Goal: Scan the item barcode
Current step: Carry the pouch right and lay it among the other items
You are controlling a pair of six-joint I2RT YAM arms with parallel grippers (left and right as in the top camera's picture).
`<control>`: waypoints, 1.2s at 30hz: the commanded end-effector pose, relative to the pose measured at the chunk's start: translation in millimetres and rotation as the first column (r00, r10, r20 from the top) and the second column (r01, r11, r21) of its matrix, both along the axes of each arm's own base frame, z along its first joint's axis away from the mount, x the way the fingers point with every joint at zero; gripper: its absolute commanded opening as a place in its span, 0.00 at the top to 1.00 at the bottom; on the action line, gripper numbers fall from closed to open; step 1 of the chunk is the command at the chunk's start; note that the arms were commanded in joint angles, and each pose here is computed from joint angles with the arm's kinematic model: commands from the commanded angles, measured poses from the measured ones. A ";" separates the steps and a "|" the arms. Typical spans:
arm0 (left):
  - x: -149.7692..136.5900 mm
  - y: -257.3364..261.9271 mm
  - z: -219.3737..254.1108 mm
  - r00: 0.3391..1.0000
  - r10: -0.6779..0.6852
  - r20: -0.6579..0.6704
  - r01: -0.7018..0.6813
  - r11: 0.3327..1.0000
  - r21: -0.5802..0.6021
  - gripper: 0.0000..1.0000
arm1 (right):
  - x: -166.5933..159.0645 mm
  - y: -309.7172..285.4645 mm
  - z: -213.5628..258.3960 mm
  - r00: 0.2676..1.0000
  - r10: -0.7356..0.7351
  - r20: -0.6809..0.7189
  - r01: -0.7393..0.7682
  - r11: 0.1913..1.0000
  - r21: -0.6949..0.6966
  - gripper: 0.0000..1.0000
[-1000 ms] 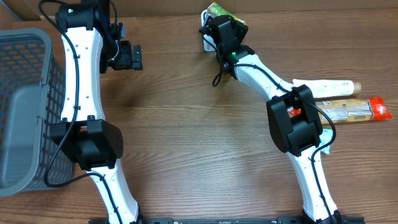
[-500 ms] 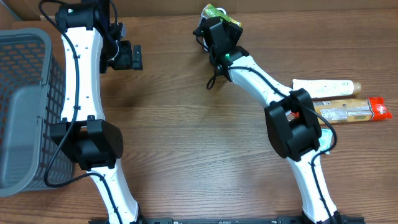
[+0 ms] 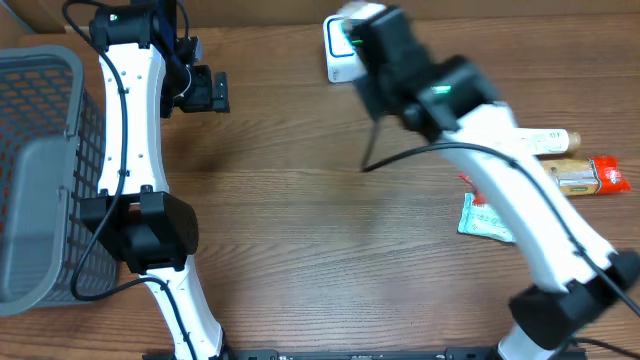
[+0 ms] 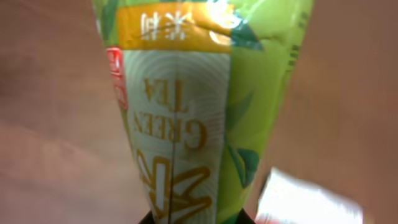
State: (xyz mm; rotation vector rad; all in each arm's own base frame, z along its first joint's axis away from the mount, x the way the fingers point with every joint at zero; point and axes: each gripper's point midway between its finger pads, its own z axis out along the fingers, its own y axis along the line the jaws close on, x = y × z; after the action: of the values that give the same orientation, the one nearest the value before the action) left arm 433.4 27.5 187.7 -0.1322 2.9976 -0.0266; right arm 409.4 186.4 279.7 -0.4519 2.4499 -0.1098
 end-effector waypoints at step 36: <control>0.6 -2.4 -4.2 1.000 -0.025 -0.010 0.025 1.000 0.005 0.00 | -27.5 -233.7 -112.5 0.134 -0.844 -0.519 0.952 -0.035 0.303 0.00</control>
State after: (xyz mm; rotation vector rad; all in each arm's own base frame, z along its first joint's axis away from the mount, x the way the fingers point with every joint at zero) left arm 433.4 27.5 187.7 -0.1322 2.9976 -0.0266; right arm 363.1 -44.8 87.6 1.8925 2.3325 0.0396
